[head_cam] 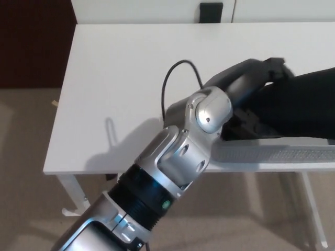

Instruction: The robot walk towards a table in front and pick up a black pencil case on the left hand side and put the pencil case into a small container on the right hand side

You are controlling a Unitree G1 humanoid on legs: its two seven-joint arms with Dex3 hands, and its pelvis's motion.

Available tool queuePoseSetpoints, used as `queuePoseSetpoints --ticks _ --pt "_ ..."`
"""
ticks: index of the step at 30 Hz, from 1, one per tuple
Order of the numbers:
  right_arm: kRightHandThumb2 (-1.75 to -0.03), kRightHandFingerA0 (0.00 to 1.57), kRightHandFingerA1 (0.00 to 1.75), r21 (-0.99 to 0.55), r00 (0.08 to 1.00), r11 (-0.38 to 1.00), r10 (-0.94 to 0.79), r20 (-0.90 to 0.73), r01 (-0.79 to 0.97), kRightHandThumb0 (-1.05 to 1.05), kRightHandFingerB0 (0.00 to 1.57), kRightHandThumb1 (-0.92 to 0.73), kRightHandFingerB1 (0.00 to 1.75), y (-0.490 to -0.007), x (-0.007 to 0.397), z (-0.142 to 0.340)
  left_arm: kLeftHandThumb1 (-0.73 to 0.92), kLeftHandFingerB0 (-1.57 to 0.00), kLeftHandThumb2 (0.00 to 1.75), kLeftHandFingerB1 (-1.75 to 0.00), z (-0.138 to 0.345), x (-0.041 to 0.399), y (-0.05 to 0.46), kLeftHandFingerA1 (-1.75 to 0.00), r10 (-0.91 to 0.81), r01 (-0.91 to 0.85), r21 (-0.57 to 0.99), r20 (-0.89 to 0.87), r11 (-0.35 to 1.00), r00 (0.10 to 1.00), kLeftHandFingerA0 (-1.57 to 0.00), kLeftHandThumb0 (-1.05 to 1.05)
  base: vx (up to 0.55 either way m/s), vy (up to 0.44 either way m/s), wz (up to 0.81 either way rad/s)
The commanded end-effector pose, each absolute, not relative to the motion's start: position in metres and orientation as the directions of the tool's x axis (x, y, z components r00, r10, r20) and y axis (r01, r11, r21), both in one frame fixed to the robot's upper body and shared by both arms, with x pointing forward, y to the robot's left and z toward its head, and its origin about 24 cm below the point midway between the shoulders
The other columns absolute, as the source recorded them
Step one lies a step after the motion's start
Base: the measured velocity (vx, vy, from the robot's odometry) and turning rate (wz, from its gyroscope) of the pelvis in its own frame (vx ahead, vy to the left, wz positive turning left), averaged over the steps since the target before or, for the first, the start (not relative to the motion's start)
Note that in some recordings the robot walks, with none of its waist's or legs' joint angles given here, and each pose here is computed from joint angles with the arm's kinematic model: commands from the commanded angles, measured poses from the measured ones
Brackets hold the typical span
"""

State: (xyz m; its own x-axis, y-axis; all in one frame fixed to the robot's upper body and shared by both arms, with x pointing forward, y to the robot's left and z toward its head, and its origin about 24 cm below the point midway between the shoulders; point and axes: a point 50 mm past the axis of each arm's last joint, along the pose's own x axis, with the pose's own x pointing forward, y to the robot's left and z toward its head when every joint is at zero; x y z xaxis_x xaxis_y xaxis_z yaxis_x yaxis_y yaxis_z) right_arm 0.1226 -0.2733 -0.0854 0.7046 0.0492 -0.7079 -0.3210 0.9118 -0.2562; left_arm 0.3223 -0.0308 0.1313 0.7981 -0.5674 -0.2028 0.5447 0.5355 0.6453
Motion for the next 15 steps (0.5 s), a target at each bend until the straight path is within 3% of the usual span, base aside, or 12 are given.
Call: queuePoseSetpoints --ticks 1,3,4,7,10,13,15 --pt "-0.57 0.56 0.56 -0.269 0.695 0.904 0.043 -0.718 -0.333 -0.25 0.44 -0.58 0.45 -0.273 0.121 -0.085 0.69 -0.78 0.85 -0.84 0.136 0.312 -0.061 -1.32 -0.596 0.555 0.595 -0.154 0.581 0.788 -0.83 -0.25 0.0 0.0 0.0" --pt "-0.57 0.56 0.56 -0.273 0.693 0.9 0.044 -0.72 -0.341 -0.25 0.44 -0.58 0.45 -0.272 0.121 -0.084 0.7 -0.8 0.82 -0.77 0.132 0.312 -0.06 -1.24 -0.585 0.553 0.595 -0.163 0.584 0.794 -0.84 -0.25 0.0 0.0 0.0" --pt "-0.57 0.56 0.57 -0.272 0.694 0.9 0.046 -0.718 -0.342 -0.23 0.44 -0.58 0.46 -0.272 0.122 -0.084 0.68 -0.8 0.88 -0.85 0.131 0.313 -0.059 -1.35 -0.581 0.548 0.602 -0.165 0.581 0.797 -0.83 -0.25 0.0 0.0 0.0" --pt "-0.57 0.57 0.56 -0.277 0.696 0.894 0.051 -0.717 -0.351 -0.24 0.44 -0.58 0.46 -0.27 0.123 -0.083 0.69 -0.81 0.87 -0.82 0.129 0.316 -0.055 -1.28 -0.567 0.535 0.618 -0.17 0.576 0.806 -0.82 -0.24 0.0 0.0 0.0" --pt "-0.57 0.57 0.57 -0.278 0.695 0.892 0.054 -0.717 -0.356 -0.23 0.44 -0.59 0.46 -0.27 0.122 -0.084 0.71 -0.8 0.84 -0.91 0.129 0.318 -0.053 -1.45 -0.549 0.529 0.611 -0.179 0.588 0.817 -0.8 -0.25 0.0 0.0 0.0" --pt "-0.57 0.57 0.57 -0.28 0.697 0.891 0.055 -0.715 -0.358 -0.23 0.44 -0.59 0.46 -0.27 0.125 -0.082 0.74 -0.77 0.81 -0.86 0.132 0.32 -0.051 -1.39 -0.55 0.519 0.636 -0.172 0.572 0.817 -0.79 -0.26 0.0 0.0 0.0" --pt "-0.57 0.56 0.56 -0.281 0.696 0.889 0.057 -0.716 -0.362 -0.24 0.44 -0.59 0.46 -0.27 0.124 -0.082 0.73 -0.8 0.82 -0.81 0.133 0.32 -0.052 -1.24 -0.558 0.512 0.647 -0.158 0.565 0.815 -0.83 -0.25 0.0 0.0 0.0"
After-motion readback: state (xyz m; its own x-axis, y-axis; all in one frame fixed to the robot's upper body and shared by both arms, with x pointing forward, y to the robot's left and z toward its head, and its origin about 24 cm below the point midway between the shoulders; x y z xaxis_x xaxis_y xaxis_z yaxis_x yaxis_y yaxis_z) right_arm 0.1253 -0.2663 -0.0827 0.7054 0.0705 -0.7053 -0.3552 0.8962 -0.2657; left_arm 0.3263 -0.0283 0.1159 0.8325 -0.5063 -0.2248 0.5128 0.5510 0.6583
